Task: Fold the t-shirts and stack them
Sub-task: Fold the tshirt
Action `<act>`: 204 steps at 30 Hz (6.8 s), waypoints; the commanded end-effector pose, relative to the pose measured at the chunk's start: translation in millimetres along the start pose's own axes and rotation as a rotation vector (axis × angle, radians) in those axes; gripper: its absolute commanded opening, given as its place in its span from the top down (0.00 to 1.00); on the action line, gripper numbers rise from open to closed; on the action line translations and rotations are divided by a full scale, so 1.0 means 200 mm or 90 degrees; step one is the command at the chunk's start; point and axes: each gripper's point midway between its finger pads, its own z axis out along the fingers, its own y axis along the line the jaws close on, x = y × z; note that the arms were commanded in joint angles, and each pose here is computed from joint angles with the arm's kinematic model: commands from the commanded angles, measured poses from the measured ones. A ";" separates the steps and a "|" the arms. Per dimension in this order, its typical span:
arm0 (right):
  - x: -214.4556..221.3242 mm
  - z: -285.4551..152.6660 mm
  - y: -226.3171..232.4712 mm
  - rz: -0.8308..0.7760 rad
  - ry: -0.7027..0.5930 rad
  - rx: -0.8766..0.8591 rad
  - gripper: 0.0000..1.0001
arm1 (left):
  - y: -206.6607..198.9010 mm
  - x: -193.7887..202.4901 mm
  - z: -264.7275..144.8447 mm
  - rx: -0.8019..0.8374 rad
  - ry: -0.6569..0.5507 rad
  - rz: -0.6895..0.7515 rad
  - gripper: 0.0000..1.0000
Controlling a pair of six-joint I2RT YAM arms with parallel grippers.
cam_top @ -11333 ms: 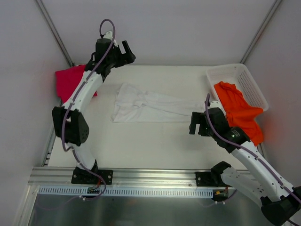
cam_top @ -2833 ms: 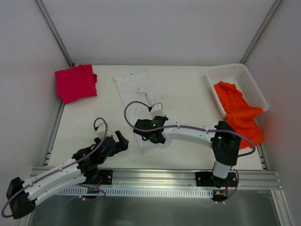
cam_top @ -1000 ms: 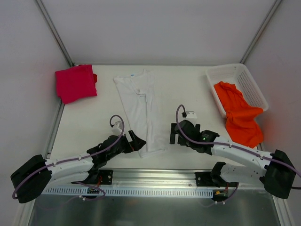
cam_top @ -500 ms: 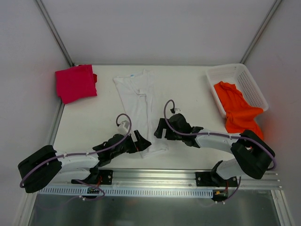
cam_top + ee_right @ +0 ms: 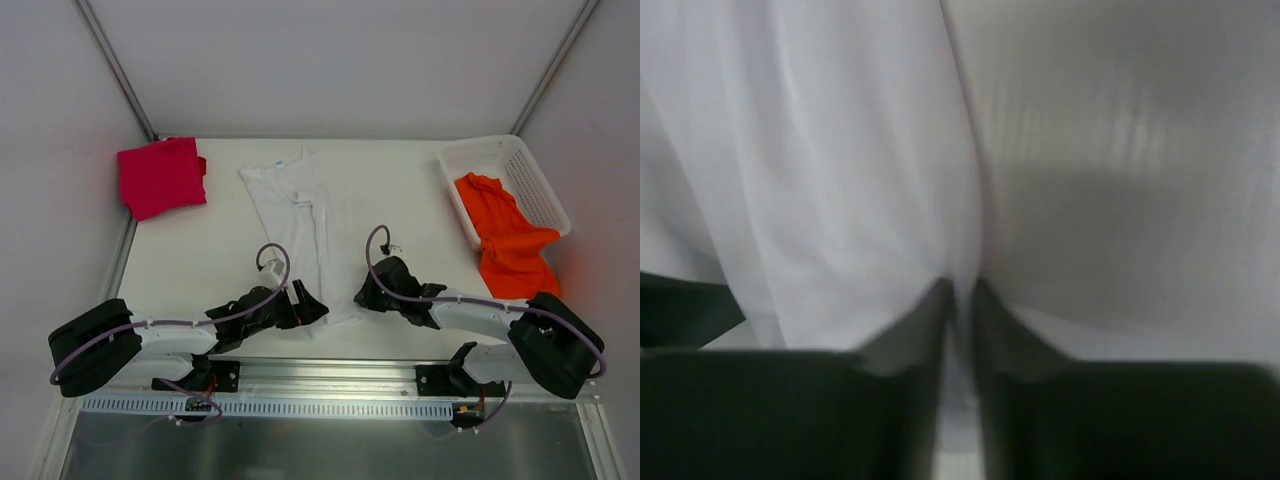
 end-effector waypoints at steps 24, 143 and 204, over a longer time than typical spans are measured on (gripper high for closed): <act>0.45 -0.12 0.01 -0.062 0.017 0.152 0.99 | 0.12 0.00 -0.22 -0.140 0.042 0.092 1.00; 0.44 -0.34 0.16 -0.114 -0.094 0.022 0.30 | 0.35 0.17 -0.56 -0.284 0.009 0.191 0.13; 0.21 -0.25 0.44 -0.158 0.001 0.066 0.99 | -0.04 -0.14 -0.37 -0.197 0.011 0.253 1.00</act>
